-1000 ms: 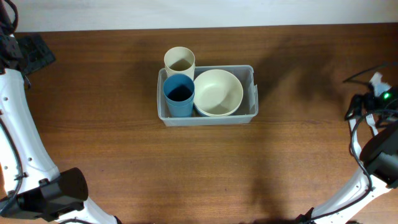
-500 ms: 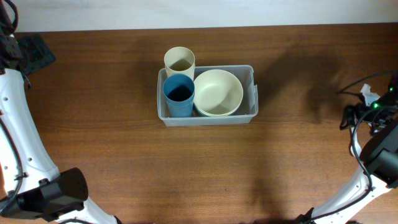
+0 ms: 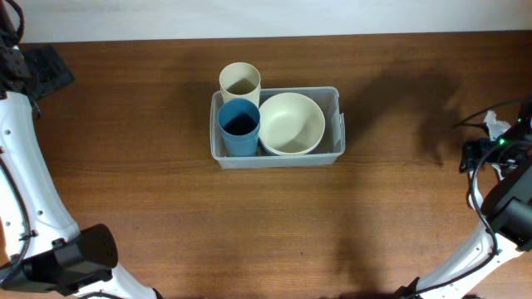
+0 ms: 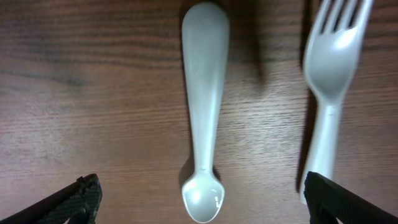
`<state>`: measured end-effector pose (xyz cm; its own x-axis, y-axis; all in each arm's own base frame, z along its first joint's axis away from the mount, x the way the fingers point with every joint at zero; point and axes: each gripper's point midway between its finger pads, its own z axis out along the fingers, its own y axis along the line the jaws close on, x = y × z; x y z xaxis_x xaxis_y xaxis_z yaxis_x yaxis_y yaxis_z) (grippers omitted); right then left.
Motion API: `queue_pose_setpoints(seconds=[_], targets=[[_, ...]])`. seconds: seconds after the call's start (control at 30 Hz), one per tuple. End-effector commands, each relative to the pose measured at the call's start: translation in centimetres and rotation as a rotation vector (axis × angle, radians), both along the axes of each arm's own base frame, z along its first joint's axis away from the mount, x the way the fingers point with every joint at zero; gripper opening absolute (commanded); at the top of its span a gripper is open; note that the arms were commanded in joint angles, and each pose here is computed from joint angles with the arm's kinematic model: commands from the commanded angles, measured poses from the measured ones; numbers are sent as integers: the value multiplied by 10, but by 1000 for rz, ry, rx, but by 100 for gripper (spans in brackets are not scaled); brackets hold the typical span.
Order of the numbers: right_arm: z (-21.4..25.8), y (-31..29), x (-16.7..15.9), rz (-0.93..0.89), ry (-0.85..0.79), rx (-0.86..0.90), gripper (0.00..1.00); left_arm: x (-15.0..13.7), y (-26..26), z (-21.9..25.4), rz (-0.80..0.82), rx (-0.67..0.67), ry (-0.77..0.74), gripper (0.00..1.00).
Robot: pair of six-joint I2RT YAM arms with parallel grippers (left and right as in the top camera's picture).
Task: Pack container
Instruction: 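Lower the right gripper onto the white spoon and grasp its handle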
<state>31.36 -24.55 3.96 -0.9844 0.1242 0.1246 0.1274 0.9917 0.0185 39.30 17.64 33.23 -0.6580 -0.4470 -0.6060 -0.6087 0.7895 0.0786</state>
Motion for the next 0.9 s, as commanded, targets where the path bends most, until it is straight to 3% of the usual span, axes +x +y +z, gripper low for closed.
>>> queue_pose_setpoints(seconds=[0.0,0.87], targets=[[-10,9,-4,21,36,7,99,1,2,3,10,-7,-15,100],[-52,18,-14,42,79,-53,99,1,2,3,10,-7,-15,100]])
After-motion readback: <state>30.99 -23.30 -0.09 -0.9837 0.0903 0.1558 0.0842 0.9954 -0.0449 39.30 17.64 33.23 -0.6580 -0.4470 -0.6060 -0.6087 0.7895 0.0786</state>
